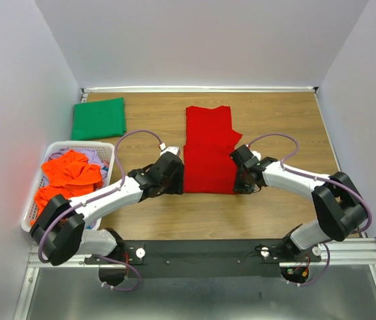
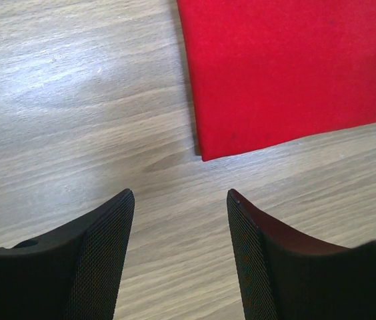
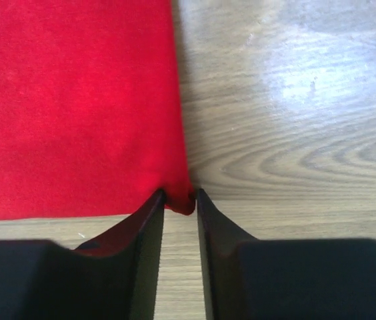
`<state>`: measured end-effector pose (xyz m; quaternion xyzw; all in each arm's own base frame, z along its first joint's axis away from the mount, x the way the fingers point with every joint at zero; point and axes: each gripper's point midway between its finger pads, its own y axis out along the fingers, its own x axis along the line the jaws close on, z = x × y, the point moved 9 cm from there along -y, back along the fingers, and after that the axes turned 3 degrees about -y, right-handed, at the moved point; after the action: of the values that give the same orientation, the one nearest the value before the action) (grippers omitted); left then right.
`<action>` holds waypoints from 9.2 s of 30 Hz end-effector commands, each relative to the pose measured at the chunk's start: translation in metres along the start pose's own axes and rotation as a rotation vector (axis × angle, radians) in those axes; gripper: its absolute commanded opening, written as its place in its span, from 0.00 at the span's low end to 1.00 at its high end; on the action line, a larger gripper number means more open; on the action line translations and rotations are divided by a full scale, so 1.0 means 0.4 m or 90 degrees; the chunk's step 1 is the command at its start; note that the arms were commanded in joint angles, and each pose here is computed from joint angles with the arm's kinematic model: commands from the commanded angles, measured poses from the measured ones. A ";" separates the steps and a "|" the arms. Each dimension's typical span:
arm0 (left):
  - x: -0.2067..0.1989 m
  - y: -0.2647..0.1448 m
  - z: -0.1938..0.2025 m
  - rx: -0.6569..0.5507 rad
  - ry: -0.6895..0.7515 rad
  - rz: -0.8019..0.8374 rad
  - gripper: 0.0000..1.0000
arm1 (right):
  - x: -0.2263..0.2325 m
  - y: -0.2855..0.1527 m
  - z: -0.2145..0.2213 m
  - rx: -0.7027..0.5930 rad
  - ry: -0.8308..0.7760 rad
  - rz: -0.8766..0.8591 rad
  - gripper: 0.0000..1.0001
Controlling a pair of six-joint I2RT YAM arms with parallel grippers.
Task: Fold and stack the t-shirts
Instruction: Fold the tshirt
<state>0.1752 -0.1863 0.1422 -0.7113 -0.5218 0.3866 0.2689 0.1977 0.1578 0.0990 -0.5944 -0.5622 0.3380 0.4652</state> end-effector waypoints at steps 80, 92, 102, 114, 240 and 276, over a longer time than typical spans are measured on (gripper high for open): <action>-0.028 -0.190 -0.104 0.117 0.005 0.042 0.00 | 0.142 -0.398 -0.208 -0.009 -0.211 -0.075 0.01; -0.011 -0.097 -0.275 0.042 -0.003 0.050 0.00 | 0.180 -0.324 -0.346 -0.024 -0.198 -0.092 0.01; 0.038 0.075 -0.378 0.036 -0.007 -0.010 0.00 | 0.146 -0.180 -0.425 -0.002 -0.159 -0.085 0.01; 0.086 0.220 -0.419 0.009 -0.039 -0.034 0.07 | 0.135 -0.009 -0.464 -0.009 -0.136 -0.051 0.01; 0.071 0.171 -0.135 0.000 -0.067 0.063 0.57 | 0.134 0.101 -0.089 0.032 -0.054 -0.342 0.20; 0.076 0.098 -0.220 -0.091 -0.057 -0.010 0.56 | 0.079 0.027 -0.132 -0.013 0.017 -0.222 0.74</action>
<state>0.2639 -0.1635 0.1567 -0.7047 -0.5627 0.3888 0.1885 0.2500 0.1806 0.1188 -0.4833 -0.6752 0.2204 0.5119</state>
